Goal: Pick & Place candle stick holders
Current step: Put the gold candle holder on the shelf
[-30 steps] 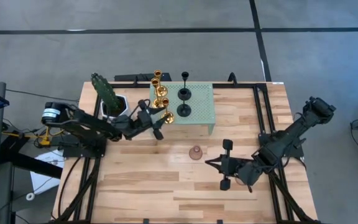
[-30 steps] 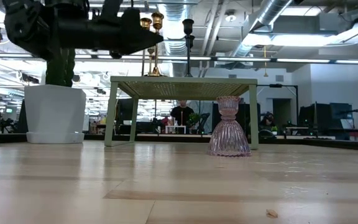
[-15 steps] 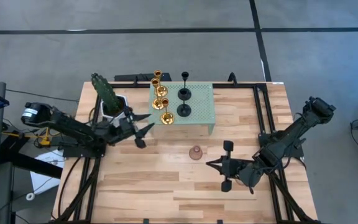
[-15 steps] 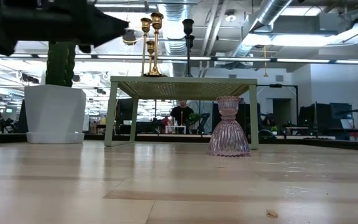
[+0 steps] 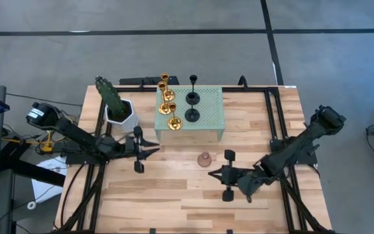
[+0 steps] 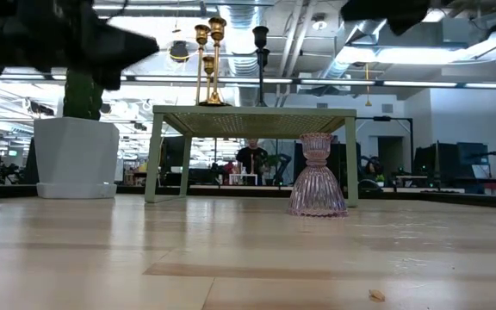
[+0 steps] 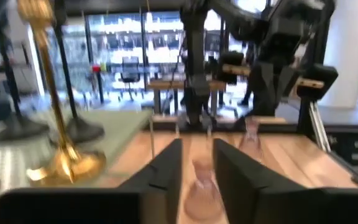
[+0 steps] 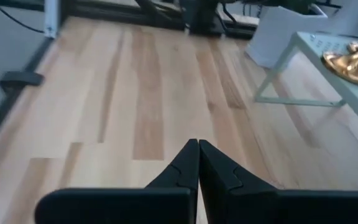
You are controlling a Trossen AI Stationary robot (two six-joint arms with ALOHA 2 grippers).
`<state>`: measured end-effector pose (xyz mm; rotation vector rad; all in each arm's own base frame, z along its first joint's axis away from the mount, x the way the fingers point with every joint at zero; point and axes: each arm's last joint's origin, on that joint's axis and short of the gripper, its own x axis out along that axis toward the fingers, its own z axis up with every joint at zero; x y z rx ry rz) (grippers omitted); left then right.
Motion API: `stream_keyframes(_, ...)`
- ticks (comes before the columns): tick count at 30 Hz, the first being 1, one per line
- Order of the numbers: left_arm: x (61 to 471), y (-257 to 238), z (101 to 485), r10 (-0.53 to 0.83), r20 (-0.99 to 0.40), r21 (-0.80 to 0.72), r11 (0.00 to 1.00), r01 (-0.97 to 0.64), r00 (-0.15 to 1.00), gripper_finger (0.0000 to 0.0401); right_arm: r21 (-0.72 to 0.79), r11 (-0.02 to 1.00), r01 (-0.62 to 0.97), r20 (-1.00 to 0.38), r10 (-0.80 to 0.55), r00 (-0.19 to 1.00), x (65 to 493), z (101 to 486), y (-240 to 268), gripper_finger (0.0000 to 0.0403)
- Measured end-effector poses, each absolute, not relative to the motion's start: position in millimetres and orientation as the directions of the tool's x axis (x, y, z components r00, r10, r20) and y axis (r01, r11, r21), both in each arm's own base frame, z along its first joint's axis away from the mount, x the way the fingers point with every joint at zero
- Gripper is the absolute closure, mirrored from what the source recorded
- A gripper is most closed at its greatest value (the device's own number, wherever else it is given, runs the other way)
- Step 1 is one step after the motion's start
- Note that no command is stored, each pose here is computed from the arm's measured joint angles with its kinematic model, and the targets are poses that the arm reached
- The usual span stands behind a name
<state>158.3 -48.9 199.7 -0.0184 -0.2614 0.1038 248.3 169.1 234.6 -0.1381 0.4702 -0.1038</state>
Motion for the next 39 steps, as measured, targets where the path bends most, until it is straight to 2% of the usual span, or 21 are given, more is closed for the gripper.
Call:
stream_keyframes(4, 167, -52, 187, 0.109, 0.182, -0.035, 0.994, -0.104, 0.977, 0.0383, -0.171, 0.979, 0.112, -0.452, -0.179, 0.874, 262, 225, 160, 0.0403)
stream_keyframes(6, 174, -54, 185, 0.141, 0.159, -0.044, 0.990, -0.136, 0.977, 0.0394, -0.188, 0.974, 0.126, -0.447, -0.199, 0.872, 267, 224, 155, 0.0403)
stream_keyframes(16, 223, -66, 179, 0.427, 0.055, -0.012, 0.904, -0.427, 0.902, 0.0399, -0.226, 0.955, 0.190, -0.422, -0.272, 0.865, 270, 226, 147, 0.0403)
stream_keyframes(22, 244, -70, 181, 0.532, 0.051, -0.001, 0.846, -0.533, 0.845, 0.0399, -0.282, 0.929, 0.240, -0.425, -0.345, 0.837, 270, 223, 140, 0.0403)
stream_keyframes(31, 260, -75, 198, 0.575, 0.090, 0.120, 0.804, -0.582, 0.813, 0.0400, -0.349, 0.894, 0.281, -0.474, -0.427, 0.770, 272, 216, 121, 0.0403)
stream_keyframes(39, 261, -64, 198, 0.648, 0.082, 0.140, 0.745, -0.652, 0.757, 0.0400, -0.356, 0.883, 0.305, -0.488, -0.454, 0.745, 274, 214, 113, 0.0403)
